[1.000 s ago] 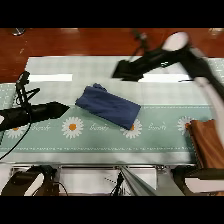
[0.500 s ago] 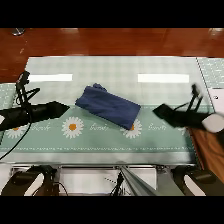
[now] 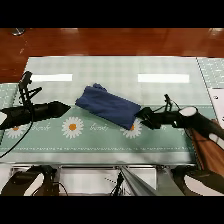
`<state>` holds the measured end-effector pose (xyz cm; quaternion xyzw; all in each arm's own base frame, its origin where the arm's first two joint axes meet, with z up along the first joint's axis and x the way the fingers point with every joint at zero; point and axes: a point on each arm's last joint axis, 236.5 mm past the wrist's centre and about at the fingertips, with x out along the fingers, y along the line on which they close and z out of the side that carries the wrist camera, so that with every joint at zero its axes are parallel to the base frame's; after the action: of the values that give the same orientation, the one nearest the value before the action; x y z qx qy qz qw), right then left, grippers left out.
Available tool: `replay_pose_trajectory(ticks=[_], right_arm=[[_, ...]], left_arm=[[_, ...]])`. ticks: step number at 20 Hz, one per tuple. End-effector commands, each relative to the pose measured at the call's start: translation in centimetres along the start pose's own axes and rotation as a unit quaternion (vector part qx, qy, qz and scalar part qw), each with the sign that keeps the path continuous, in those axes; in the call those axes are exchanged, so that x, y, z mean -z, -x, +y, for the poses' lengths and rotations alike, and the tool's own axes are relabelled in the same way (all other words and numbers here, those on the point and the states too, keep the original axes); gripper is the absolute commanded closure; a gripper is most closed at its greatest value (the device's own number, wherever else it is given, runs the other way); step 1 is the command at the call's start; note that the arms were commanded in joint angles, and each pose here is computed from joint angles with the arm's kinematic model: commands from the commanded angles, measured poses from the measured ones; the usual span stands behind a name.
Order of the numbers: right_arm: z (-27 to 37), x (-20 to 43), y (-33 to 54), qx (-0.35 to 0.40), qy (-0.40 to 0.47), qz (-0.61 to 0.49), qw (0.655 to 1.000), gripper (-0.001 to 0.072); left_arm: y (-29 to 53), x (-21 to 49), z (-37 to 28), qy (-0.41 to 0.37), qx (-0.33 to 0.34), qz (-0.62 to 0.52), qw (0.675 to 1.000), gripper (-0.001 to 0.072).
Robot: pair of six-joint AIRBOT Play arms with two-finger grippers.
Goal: Fold the shirts.
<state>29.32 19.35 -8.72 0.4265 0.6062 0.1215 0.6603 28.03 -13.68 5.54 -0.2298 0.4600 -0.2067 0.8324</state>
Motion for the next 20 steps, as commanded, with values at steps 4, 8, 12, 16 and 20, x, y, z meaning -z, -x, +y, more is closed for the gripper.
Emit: replay_pose_trajectory(ticks=[4,8,12,16,20], right_arm=[[4.7,-1.4,-4.3,-0.026,0.069,0.059,0.996,0.0501],[11.6,-3.0,-1.6,-0.058,0.193,0.069,0.977,0.0689],[20.9,-5.9,5.5,-0.053,0.302,0.025,0.952,0.0689],[26.7,-9.5,14.9,-0.039,0.338,-0.063,0.938,0.0689],[25.1,-11.9,23.9,0.001,0.312,-0.121,0.942,0.0689]], left_arm=[[-0.1,0.0,0.0,0.003,0.002,0.001,1.0,0.0681],[-0.1,0.0,0.0,0.003,0.002,0.001,1.0,0.0682],[-0.1,0.0,-0.1,0.002,0.002,0.002,1.0,0.0682],[-0.1,0.0,-0.1,0.002,0.002,0.002,1.0,0.0682],[-0.1,0.0,-0.1,0.002,0.002,0.002,1.0,0.0682]])
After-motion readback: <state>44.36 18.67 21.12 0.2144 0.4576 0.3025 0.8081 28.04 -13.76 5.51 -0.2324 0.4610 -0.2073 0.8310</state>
